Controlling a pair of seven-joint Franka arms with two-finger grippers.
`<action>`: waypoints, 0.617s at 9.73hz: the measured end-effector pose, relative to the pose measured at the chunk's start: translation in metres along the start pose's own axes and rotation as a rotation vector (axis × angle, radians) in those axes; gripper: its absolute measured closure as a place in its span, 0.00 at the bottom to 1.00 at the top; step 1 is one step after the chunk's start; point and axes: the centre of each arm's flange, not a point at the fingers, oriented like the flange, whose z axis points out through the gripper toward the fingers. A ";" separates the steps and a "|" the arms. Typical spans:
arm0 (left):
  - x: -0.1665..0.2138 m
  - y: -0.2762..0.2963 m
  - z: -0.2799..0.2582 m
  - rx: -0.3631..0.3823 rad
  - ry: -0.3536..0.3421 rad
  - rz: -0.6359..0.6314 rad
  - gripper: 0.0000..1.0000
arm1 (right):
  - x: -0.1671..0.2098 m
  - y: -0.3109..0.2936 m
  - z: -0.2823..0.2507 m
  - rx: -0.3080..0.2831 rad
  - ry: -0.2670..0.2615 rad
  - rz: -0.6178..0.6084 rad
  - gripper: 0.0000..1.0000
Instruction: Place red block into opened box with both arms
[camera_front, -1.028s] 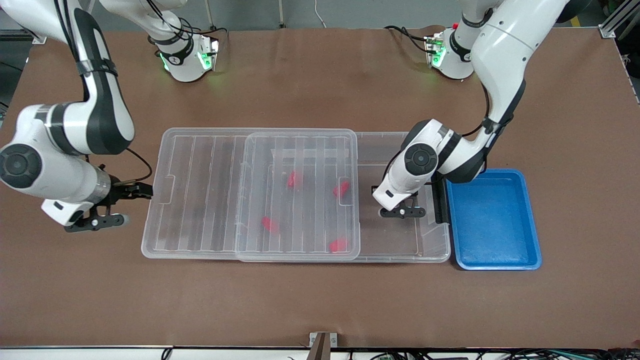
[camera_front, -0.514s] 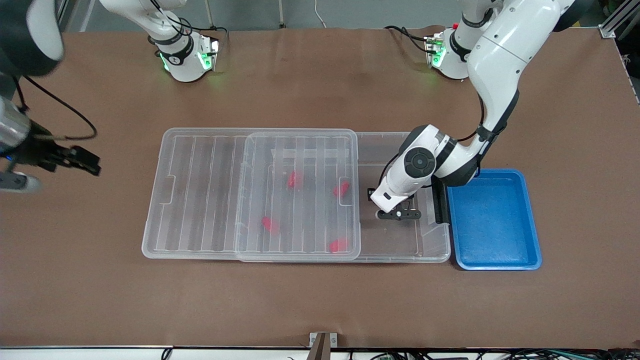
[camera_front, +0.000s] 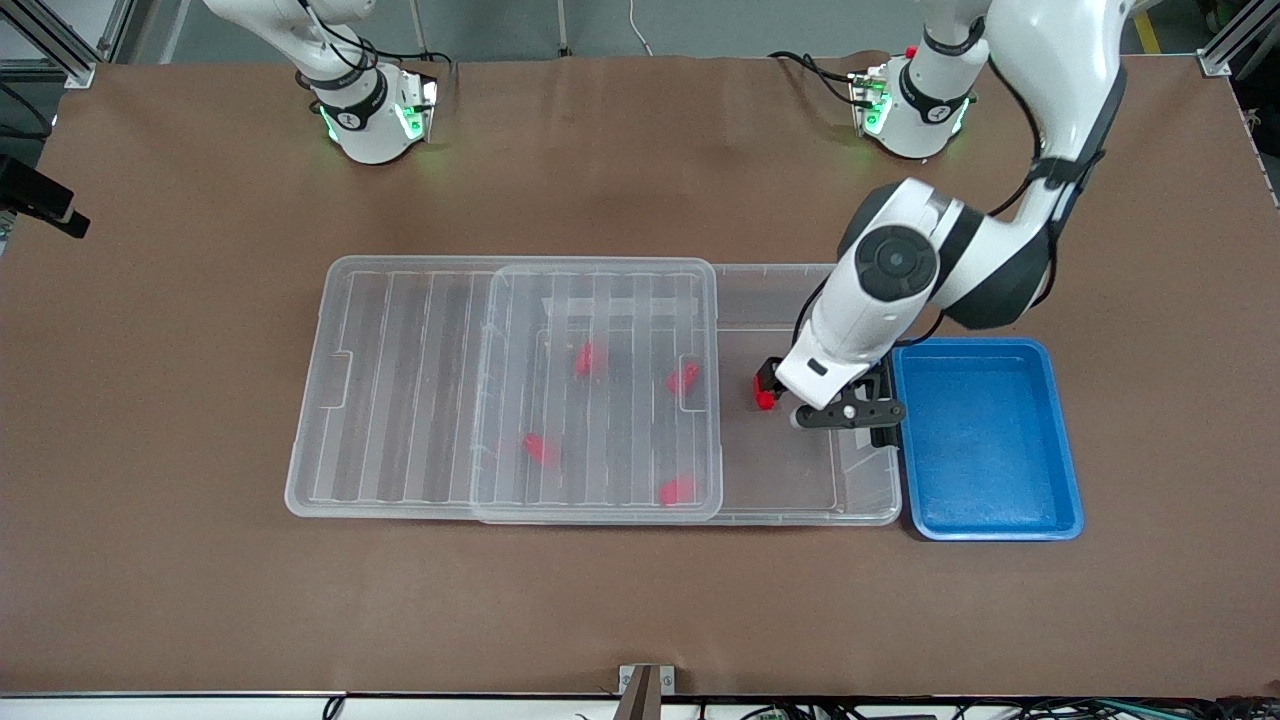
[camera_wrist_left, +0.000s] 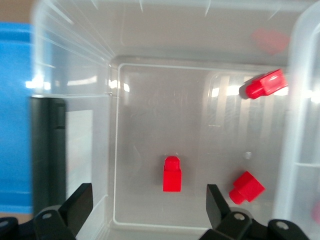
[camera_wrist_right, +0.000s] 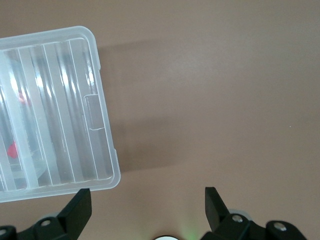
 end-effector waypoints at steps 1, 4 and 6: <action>0.004 -0.005 -0.030 0.004 0.023 -0.012 0.00 | 0.004 0.000 0.006 0.001 0.004 0.001 0.00; 0.033 -0.063 -0.122 0.050 0.021 -0.006 0.00 | 0.011 0.000 0.020 0.004 0.017 -0.032 0.00; 0.043 -0.112 -0.172 0.063 0.046 0.048 0.00 | 0.020 -0.004 0.042 0.009 0.028 -0.088 0.09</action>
